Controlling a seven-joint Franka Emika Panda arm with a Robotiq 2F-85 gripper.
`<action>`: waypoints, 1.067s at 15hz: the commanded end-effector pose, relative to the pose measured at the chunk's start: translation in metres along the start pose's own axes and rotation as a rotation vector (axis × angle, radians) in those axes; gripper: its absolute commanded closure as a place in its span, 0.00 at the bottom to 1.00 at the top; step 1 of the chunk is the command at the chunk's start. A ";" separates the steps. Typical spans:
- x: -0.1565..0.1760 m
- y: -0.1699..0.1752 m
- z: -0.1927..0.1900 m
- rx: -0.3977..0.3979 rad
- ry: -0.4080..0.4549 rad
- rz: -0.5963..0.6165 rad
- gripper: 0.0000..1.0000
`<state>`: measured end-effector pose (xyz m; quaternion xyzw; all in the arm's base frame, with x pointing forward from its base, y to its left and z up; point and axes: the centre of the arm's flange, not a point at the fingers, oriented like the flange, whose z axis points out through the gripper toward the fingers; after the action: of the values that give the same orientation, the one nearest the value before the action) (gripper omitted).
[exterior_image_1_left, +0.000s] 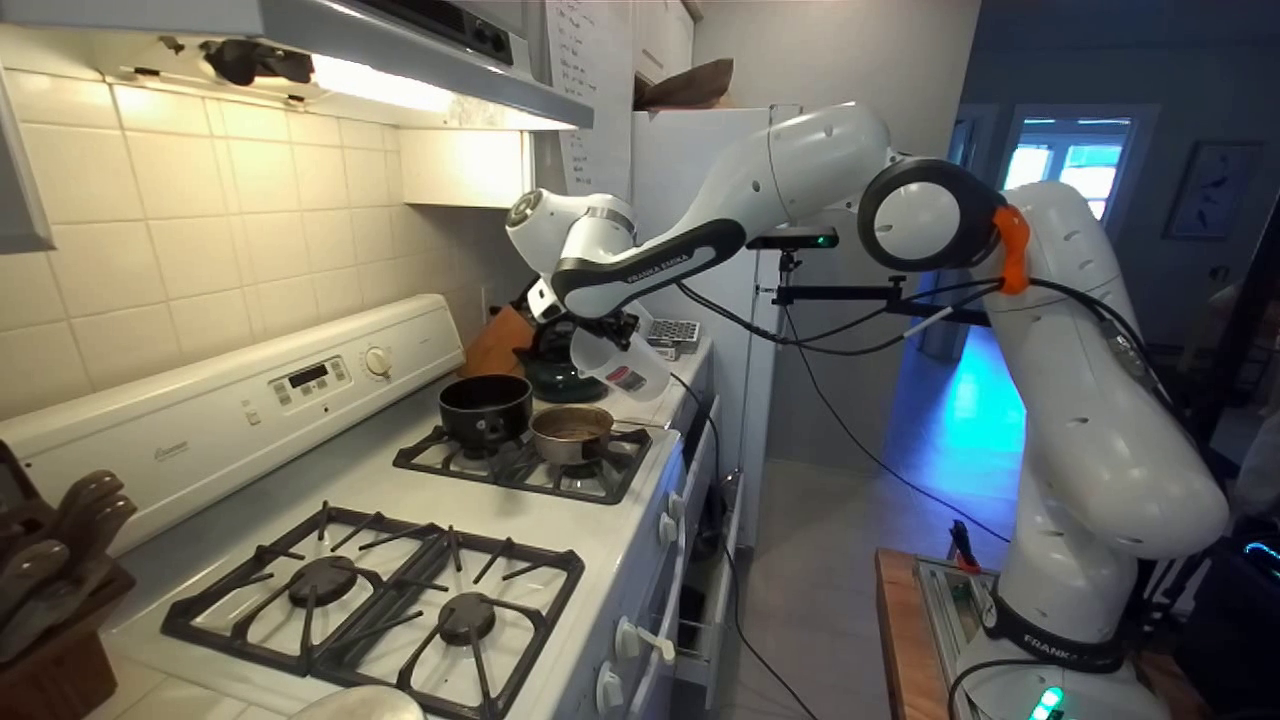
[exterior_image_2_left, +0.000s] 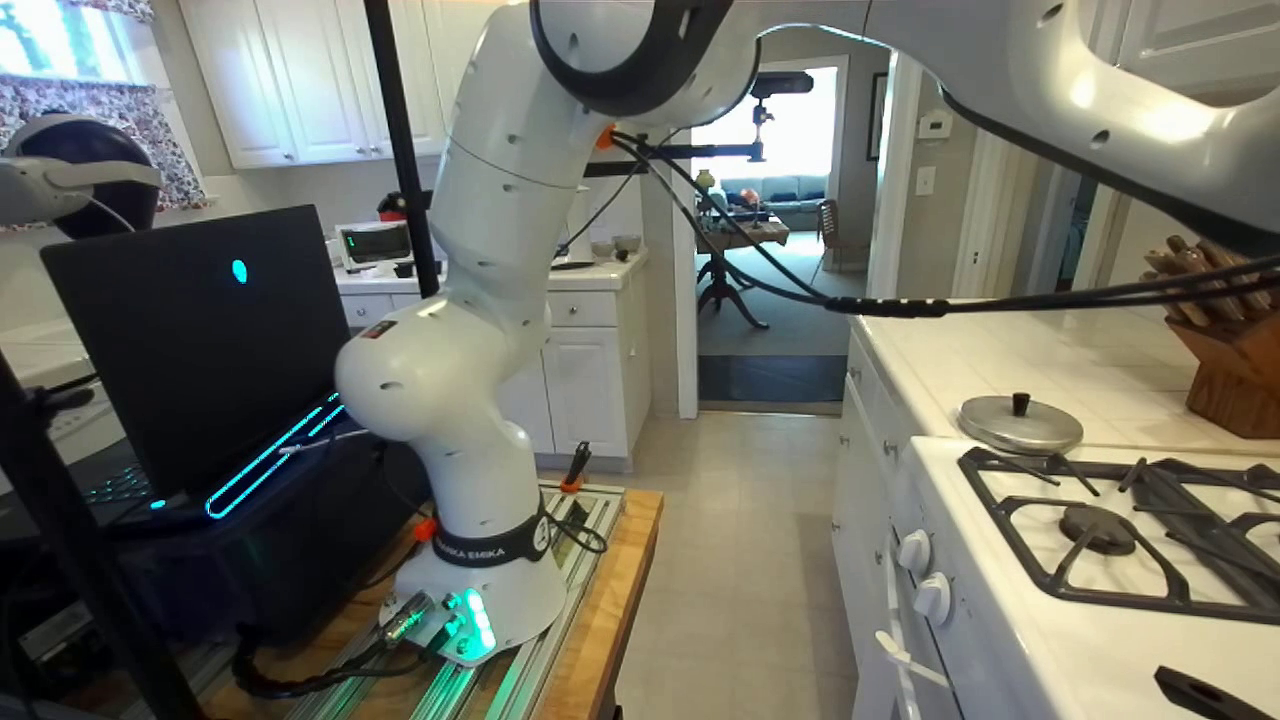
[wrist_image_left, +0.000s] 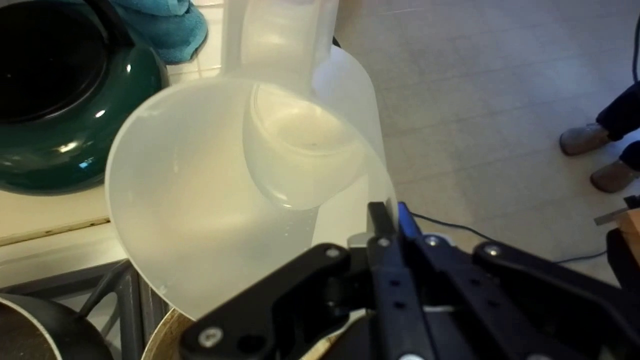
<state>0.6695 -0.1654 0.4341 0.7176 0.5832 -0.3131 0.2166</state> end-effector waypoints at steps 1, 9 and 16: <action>0.005 0.002 -0.006 -0.011 -0.091 -0.072 0.99; 0.031 0.006 -0.008 -0.031 -0.190 -0.192 0.99; 0.045 0.010 -0.006 -0.042 -0.155 -0.193 0.96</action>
<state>0.6857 -0.1319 0.4062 0.6272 0.6374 -0.3748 0.2448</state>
